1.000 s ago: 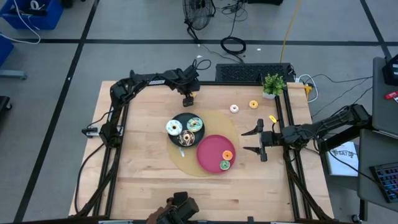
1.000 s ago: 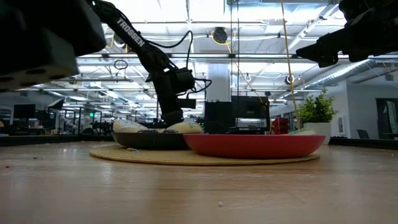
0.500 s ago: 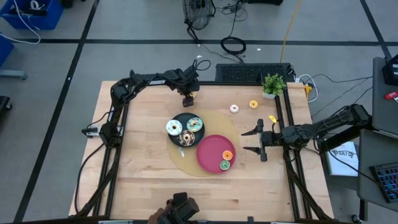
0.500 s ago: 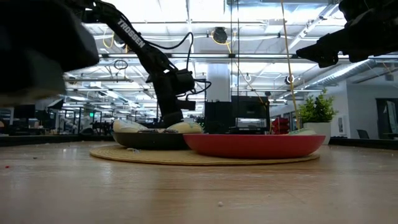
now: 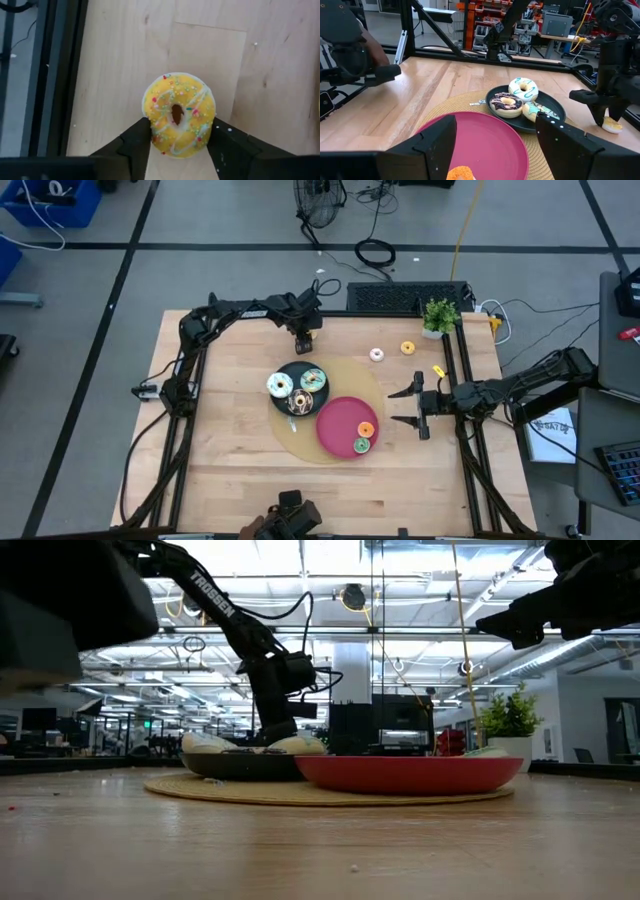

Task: Pick & Place donuts
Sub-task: Put the left small yellow donut on the pink plate

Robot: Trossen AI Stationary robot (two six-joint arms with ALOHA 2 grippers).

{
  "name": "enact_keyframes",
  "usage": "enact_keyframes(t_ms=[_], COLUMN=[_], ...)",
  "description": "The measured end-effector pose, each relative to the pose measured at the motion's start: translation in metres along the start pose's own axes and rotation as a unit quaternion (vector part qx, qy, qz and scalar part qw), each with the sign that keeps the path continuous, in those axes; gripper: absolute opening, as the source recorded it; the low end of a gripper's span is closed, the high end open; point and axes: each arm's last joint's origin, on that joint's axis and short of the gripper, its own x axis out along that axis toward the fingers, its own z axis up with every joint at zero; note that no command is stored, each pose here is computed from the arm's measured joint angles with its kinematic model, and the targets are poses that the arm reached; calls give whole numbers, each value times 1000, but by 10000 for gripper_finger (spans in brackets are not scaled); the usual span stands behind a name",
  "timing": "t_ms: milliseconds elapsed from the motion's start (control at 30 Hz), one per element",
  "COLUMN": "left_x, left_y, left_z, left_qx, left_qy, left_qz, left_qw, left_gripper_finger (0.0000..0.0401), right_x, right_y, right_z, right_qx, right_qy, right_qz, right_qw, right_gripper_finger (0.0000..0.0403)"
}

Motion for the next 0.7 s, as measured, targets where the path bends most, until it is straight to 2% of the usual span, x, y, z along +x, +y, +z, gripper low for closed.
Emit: enact_keyframes(t_ms=[200, 333, 467, 600, 700], left_x=[-16, -47, -82, -114, -126], left_y=[-7, -16, -37, -78, -122], left_z=[6, 18, 29, 42, 51], left_qx=[12, 21, 25, 39, 83], left_qy=[6, -29, -57, -92, -107], left_qz=[40, 56, 60, 48, 39], left_qw=[999, 998, 996, 994, 990], left_gripper_finger=[152, 137, 132, 137, 137], right_x=[0, 0, 0, 1, 3], right_y=[0, 0, 0, 0, 1], right_z=[0, 0, 0, -1, -8], right_qx=[0, 0, 0, 11, 17], right_qy=[0, 0, -1, 3, -2], right_qz=[0, -1, -1, -1, -1], right_qw=[1000, 1000, 1000, 1000, 1000], right_gripper_finger=[256, 256, 256, 256, 256])
